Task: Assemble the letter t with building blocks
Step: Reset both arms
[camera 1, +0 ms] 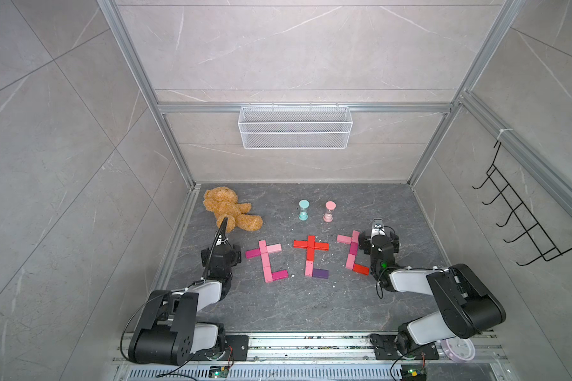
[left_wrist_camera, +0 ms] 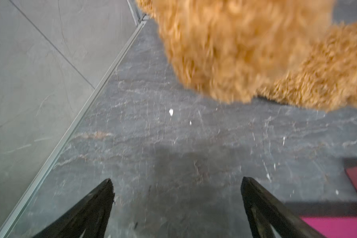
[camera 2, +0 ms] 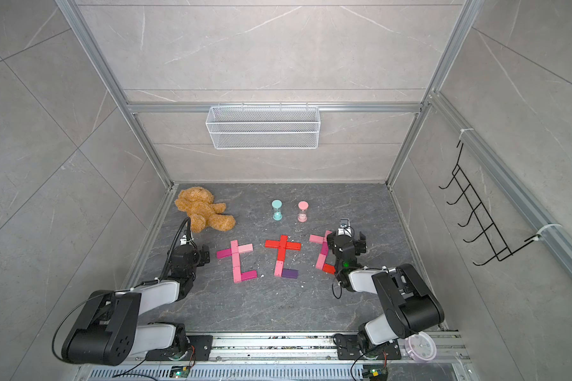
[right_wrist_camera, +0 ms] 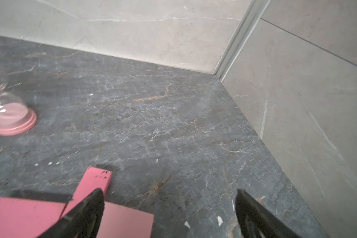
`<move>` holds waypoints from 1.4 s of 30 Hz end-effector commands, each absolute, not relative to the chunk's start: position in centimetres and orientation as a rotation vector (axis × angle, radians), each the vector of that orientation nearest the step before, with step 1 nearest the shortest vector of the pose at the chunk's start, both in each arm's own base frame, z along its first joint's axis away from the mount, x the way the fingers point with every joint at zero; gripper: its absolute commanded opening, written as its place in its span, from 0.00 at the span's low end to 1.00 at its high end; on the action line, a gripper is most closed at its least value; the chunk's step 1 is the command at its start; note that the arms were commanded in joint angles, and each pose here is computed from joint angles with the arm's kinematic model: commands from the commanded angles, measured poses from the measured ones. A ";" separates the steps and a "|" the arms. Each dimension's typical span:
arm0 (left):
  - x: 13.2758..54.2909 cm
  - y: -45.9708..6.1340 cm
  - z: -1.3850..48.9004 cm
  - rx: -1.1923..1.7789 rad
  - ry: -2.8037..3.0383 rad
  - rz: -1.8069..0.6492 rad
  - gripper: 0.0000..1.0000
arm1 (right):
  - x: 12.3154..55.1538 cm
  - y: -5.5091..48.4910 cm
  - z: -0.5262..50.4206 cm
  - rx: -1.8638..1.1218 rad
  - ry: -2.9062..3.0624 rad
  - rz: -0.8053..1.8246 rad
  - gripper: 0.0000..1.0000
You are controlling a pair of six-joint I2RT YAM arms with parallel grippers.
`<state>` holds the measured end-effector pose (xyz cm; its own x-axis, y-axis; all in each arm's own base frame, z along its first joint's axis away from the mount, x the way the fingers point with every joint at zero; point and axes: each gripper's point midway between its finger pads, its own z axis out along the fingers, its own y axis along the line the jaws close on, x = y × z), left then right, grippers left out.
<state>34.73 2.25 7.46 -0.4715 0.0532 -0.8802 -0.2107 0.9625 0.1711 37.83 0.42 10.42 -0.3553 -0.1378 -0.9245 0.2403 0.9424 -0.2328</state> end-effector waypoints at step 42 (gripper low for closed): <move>37.8 -0.8 8.9 0.119 1.930 -0.090 1.00 | 38.5 -0.3 9.9 0.124 1.860 -0.125 1.00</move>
